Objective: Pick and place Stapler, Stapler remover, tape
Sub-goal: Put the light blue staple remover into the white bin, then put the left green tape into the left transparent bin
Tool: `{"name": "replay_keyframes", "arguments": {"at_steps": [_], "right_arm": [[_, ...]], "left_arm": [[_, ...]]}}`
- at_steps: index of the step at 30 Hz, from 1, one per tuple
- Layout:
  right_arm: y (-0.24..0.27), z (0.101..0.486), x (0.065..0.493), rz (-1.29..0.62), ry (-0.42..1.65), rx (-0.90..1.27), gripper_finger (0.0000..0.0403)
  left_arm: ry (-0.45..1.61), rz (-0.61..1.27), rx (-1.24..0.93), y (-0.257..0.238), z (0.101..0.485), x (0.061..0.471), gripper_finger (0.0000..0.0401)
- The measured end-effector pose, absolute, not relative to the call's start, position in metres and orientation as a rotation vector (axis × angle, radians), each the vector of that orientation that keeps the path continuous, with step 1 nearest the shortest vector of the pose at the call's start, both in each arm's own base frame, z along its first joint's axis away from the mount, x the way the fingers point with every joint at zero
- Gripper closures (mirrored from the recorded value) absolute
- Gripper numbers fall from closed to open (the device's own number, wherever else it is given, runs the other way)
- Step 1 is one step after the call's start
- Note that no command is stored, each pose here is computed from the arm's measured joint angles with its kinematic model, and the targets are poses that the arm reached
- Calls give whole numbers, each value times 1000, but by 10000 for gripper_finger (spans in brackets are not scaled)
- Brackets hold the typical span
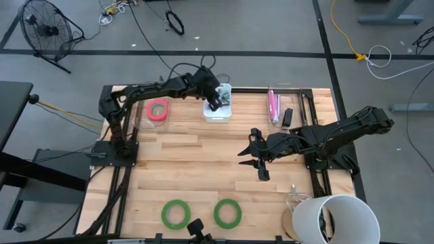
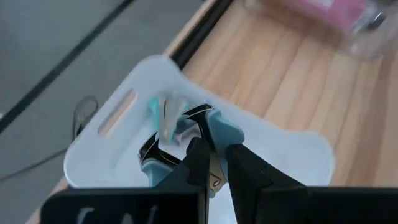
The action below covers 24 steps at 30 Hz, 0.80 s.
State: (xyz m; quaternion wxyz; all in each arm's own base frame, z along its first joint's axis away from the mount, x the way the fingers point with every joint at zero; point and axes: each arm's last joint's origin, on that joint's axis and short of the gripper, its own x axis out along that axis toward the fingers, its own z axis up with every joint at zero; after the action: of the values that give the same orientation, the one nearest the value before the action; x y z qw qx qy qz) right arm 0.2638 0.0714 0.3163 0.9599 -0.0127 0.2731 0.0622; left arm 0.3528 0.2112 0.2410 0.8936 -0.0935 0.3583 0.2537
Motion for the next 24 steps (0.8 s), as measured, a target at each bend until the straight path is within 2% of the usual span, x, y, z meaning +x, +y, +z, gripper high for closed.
{"name": "replay_keyframes", "arguments": {"at_steps": [6, 12, 16, 20, 24], "right_arm": [[71, 316, 264, 126, 555, -27, 266], [71, 316, 264, 126, 556, -27, 266], [71, 316, 264, 126, 556, -27, 266], [71, 316, 263, 126, 562, -29, 266], [71, 316, 263, 126, 563, -29, 266]], "left_arm": [[779, 541, -199, 217, 219, 360, 362], [808, 556, -199, 218, 210, 361, 290], [796, 557, -196, 219, 211, 362, 256], [784, 565, -210, 219, 212, 363, 238], [762, 513, -237, 217, 217, 362, 238]]}}
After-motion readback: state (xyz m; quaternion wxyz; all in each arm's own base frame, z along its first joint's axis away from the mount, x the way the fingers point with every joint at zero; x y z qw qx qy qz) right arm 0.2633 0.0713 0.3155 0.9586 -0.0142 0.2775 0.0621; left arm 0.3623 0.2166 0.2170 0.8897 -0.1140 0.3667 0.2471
